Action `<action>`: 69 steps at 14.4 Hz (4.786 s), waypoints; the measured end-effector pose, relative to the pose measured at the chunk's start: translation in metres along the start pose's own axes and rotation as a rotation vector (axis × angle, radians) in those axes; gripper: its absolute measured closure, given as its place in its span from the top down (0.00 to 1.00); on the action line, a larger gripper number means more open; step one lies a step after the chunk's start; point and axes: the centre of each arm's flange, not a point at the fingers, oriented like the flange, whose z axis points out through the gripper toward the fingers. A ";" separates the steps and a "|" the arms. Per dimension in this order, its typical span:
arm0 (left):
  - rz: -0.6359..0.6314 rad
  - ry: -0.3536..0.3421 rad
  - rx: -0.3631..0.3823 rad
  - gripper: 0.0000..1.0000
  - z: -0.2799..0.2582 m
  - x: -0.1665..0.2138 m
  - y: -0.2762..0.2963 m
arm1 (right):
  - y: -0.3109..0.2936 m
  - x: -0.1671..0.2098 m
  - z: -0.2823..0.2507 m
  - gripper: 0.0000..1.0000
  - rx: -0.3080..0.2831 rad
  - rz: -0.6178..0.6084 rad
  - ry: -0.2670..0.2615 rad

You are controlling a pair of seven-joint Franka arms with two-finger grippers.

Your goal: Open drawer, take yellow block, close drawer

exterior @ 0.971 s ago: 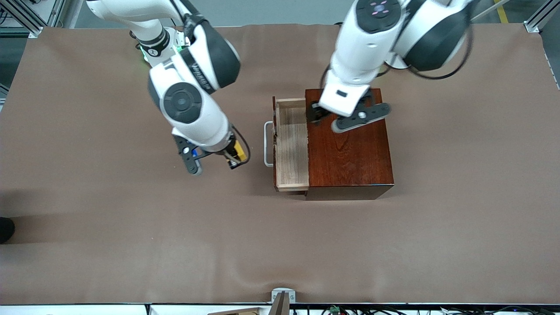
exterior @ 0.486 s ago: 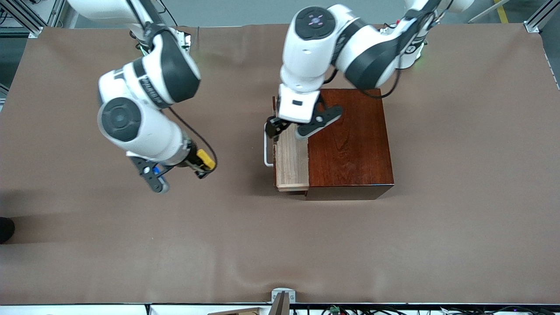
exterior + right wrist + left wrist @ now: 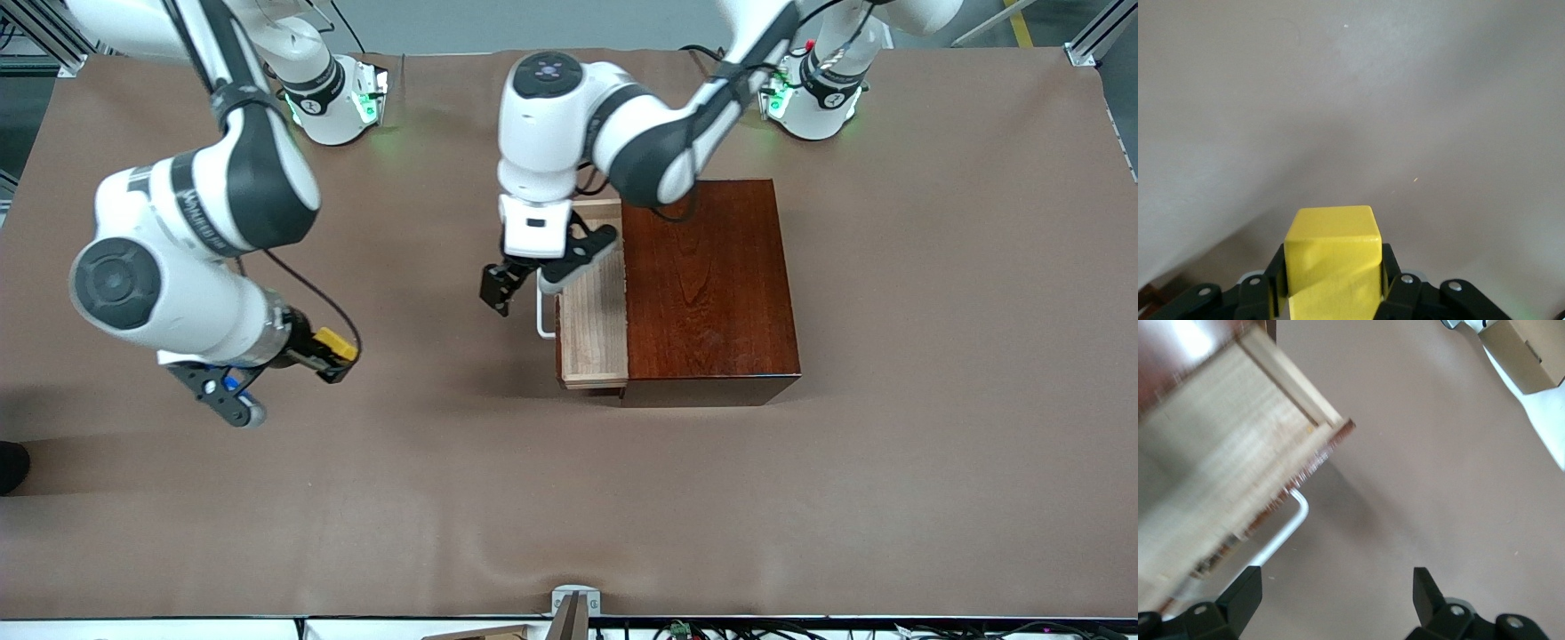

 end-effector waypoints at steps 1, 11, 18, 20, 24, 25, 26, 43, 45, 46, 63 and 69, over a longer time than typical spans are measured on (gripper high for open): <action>-0.033 0.013 -0.012 1.00 0.014 -0.013 -0.001 | 0.009 0.010 0.003 0.56 -0.002 -0.025 -0.005; -0.166 0.072 -0.003 1.00 0.085 -0.058 -0.021 | 0.089 0.087 0.060 0.56 -0.033 -0.315 -0.009; -0.187 0.120 0.086 1.00 0.118 -0.063 -0.041 | 0.141 0.116 0.124 0.56 -0.053 -0.443 -0.009; -0.191 0.143 0.120 1.00 0.120 -0.059 -0.045 | 0.165 0.127 0.147 0.56 -0.046 -0.480 -0.004; -0.220 0.173 0.159 1.00 0.122 -0.048 -0.046 | 0.205 0.141 0.187 0.56 -0.028 -0.520 0.040; -0.234 0.185 0.174 1.00 0.123 -0.039 -0.046 | 0.209 0.139 0.198 0.56 -0.026 -0.529 0.048; -0.248 0.200 0.194 1.00 0.124 -0.028 -0.045 | 0.213 0.138 0.207 0.56 -0.026 -0.537 0.049; -0.310 0.319 0.406 1.00 0.138 0.026 -0.067 | 0.242 0.141 0.265 0.60 -0.021 -0.565 0.072; -0.308 0.319 0.409 1.00 0.139 0.028 -0.067 | 0.240 0.140 0.265 0.77 -0.020 -0.567 0.072; -0.301 0.317 0.409 1.00 0.139 0.028 -0.067 | 0.239 0.140 0.264 0.86 -0.019 -0.568 0.075; 0.267 0.239 0.218 1.00 -0.040 0.077 0.000 | 0.196 0.155 0.099 1.00 0.001 -0.613 0.111; 0.395 0.182 0.220 1.00 -0.144 0.211 -0.011 | 0.197 0.149 0.030 1.00 0.007 -0.673 0.164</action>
